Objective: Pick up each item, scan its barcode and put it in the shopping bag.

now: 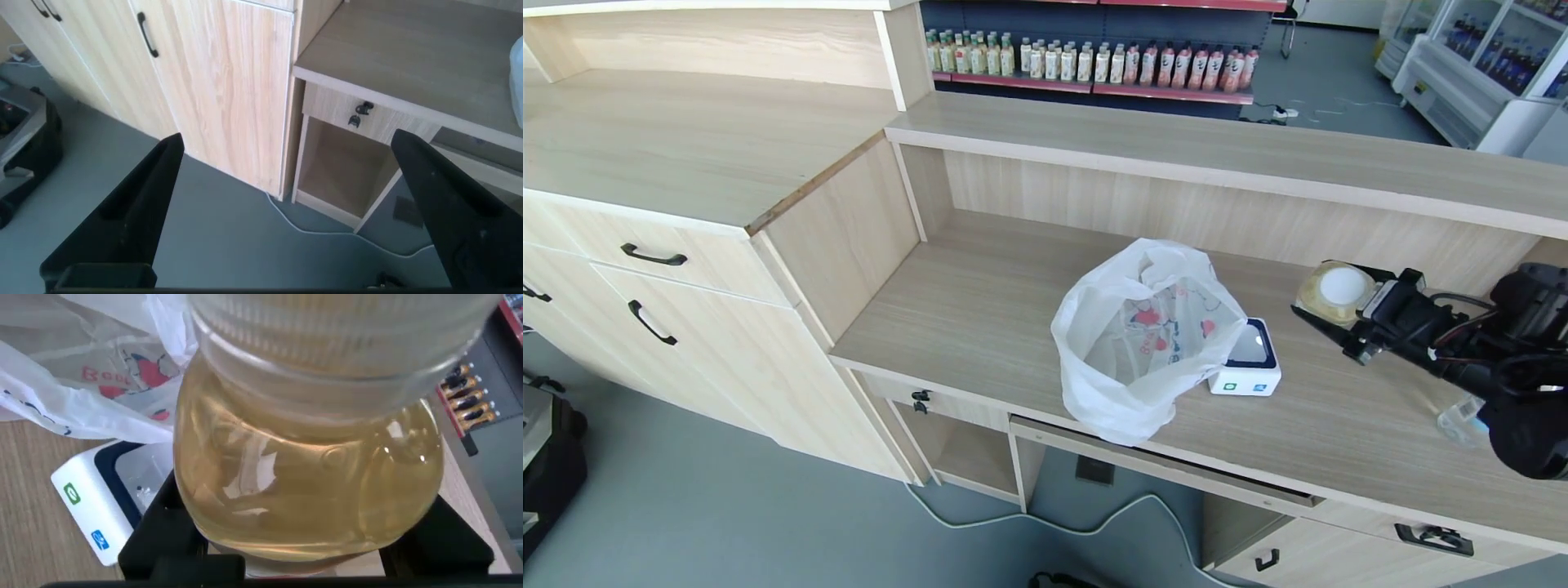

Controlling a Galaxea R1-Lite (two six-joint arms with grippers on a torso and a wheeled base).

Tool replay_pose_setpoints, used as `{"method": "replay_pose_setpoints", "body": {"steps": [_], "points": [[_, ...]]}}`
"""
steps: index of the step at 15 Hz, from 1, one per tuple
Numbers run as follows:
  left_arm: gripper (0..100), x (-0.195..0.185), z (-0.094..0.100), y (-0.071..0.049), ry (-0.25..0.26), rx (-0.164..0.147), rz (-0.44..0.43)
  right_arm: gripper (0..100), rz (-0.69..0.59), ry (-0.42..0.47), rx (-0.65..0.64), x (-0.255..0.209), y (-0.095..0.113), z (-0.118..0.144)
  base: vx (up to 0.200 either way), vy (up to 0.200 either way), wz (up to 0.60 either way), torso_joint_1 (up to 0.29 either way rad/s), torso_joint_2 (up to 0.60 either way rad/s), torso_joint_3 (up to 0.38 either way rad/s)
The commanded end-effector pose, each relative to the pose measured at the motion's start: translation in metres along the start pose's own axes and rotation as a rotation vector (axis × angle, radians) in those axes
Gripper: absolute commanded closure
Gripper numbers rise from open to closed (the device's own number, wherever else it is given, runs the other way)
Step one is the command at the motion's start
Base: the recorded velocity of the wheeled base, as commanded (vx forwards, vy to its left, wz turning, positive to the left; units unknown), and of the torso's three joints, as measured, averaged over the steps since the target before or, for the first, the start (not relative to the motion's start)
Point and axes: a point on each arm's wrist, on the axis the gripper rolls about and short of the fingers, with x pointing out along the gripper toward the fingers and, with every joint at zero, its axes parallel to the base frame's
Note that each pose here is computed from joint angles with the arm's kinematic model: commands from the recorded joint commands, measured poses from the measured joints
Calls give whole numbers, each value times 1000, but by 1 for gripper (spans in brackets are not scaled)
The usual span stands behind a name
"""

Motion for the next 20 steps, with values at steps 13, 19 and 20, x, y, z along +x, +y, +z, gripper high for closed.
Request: {"method": "replay_pose_setpoints", "body": {"steps": [13,19,20], "points": [[0,0,0,0,-1,0,2,100,5,-70,-11,27,31,-16,0,0,0,0,0,0],[0,0,0,0,-1,0,2,100,4,-83,10,32,38,-20,0,0,0,0,0,0],[0,0,0,0,-1,0,2,100,5,-82,11,32,39,-21,0,0,0,0,0,0]]}}
